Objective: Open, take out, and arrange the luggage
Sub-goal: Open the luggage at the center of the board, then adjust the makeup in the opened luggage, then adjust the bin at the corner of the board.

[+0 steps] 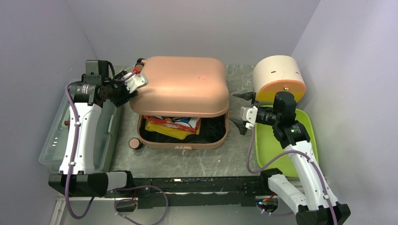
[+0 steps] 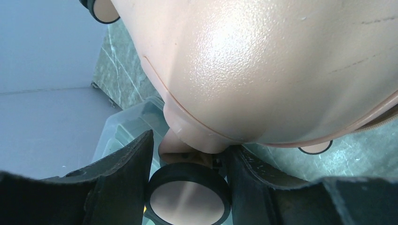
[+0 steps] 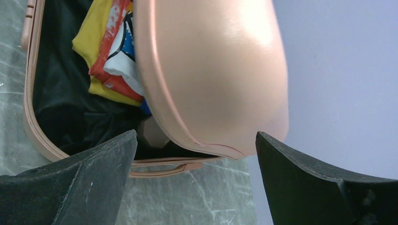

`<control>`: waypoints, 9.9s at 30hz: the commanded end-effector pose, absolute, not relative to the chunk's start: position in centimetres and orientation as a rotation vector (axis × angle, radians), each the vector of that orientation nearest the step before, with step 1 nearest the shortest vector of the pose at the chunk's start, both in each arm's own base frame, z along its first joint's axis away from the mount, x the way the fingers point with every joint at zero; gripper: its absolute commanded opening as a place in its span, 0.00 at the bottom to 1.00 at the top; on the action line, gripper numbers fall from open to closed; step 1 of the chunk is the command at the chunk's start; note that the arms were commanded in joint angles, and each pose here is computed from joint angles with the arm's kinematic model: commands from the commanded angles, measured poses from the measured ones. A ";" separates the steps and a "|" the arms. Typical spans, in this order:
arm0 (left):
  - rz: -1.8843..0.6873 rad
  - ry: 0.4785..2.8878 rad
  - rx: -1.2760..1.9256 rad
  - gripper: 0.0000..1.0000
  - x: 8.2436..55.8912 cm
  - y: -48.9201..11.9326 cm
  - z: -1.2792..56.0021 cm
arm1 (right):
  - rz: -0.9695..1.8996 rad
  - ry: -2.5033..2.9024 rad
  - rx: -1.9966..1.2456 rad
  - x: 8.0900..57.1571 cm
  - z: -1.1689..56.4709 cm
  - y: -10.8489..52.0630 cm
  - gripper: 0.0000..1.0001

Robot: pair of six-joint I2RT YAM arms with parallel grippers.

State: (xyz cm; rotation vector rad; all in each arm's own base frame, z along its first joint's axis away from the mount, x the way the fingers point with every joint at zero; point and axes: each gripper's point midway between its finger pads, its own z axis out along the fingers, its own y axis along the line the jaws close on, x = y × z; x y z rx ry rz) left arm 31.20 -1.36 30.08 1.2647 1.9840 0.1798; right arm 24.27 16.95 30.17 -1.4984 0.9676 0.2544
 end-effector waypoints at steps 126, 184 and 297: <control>-0.535 1.618 1.164 0.99 11.4 -11.3 22.9 | -0.228 1.300 -0.815 55.7 40.6 19.6 0.72; -0.360 1.785 1.421 0.99 31.8 -15.1 23.5 | 0.519 1.923 -0.750 38.5 22.8 12.5 1.00; -0.177 1.770 1.440 0.99 32.5 -20.8 27.5 | 0.284 2.477 -1.245 17.4 13.0 2.0 0.00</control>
